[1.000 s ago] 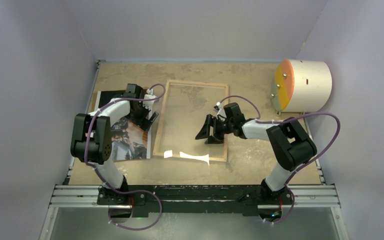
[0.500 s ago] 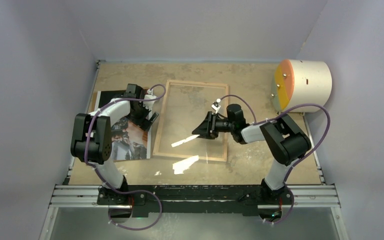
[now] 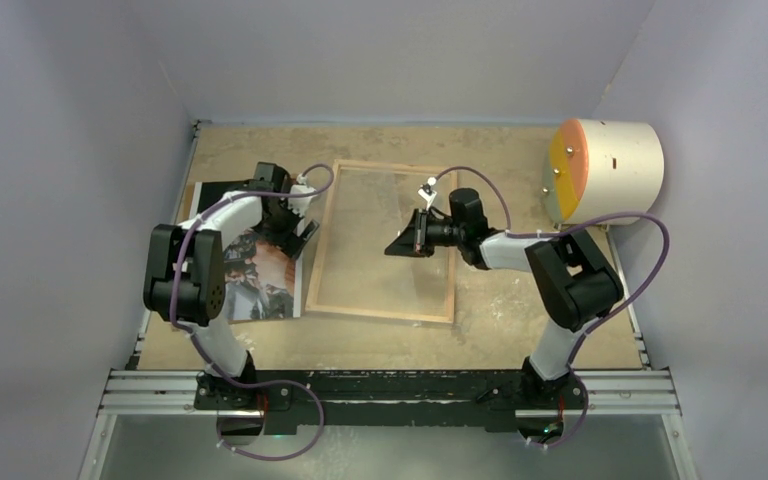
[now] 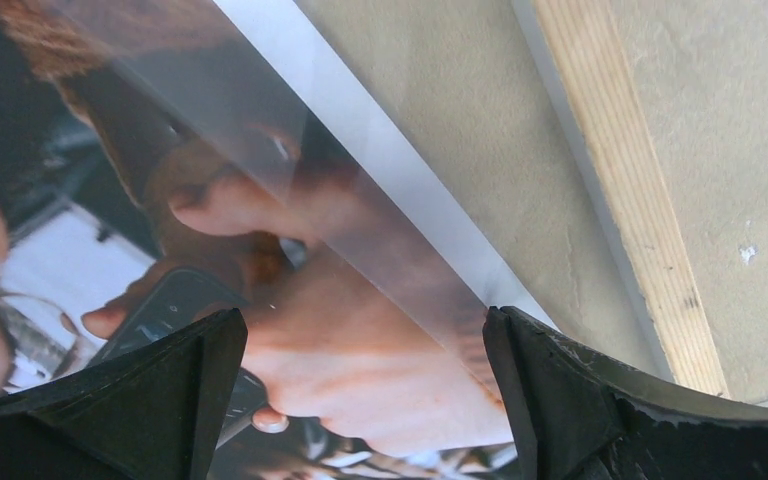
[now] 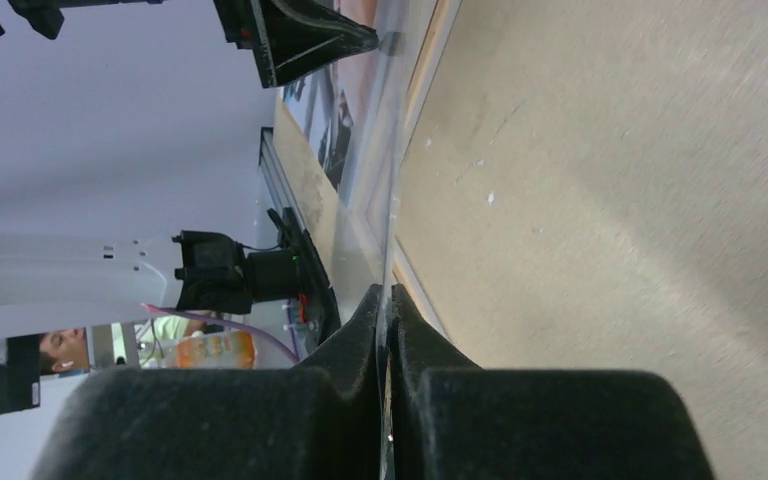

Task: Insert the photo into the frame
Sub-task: Pick up the photo frame item from the photo frame, then place the photo frame item in the photo frame.

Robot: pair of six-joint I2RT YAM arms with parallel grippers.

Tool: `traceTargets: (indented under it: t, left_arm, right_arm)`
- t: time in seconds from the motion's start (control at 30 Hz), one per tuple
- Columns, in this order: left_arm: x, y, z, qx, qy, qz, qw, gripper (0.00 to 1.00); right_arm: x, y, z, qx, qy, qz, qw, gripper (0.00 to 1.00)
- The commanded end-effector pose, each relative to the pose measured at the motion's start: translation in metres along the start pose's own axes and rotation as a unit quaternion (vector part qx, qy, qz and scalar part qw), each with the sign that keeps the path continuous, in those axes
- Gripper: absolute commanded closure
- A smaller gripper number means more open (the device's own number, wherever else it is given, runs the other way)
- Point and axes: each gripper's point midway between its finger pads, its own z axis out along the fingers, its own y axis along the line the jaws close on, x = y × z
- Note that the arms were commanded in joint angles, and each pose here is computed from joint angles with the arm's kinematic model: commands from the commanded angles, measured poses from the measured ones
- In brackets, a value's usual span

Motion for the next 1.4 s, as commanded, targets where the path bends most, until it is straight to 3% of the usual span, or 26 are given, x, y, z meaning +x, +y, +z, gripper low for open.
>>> traceTargets:
  t: [0.0,0.13,0.3,0.5,0.6,0.73,1.37]
  left_arm:
    - [-0.024,0.01,-0.009,-0.011,-0.018,0.015,1.0,0.01]
    - [-0.043,0.023,-0.025,-0.036,-0.039,0.016,0.998,0.0]
    - [-0.067,0.046,-0.042,-0.069,-0.059,0.004,0.996,0.0]
    - [-0.076,0.066,-0.028,-0.074,-0.054,-0.025,0.995,0.0]
    - [-0.076,0.063,-0.013,-0.06,-0.053,-0.03,0.996,0.01]
    - [-0.077,0.056,0.0,-0.04,-0.055,-0.026,0.997,0.09]
    - [-0.085,0.031,0.029,-0.02,-0.064,-0.017,0.998,0.09]
  right_arm:
    - [-0.01,-0.007,-0.001,0.001,0.018,-0.019,1.0,1.0]
    - [-0.027,-0.012,-0.009,0.036,-0.029,-0.024,0.999,1.0]
    - [-0.046,-0.014,-0.019,0.075,-0.046,-0.025,0.996,1.0]
    - [-0.062,-0.031,-0.044,0.1,-0.104,0.013,0.989,1.0]
    - [-0.067,-0.039,-0.053,0.1,-0.122,0.032,0.987,1.0]
    - [-0.07,-0.046,-0.056,0.099,-0.124,0.039,0.987,1.0]
    - [-0.073,-0.059,-0.057,0.096,-0.132,0.065,0.984,1.0]
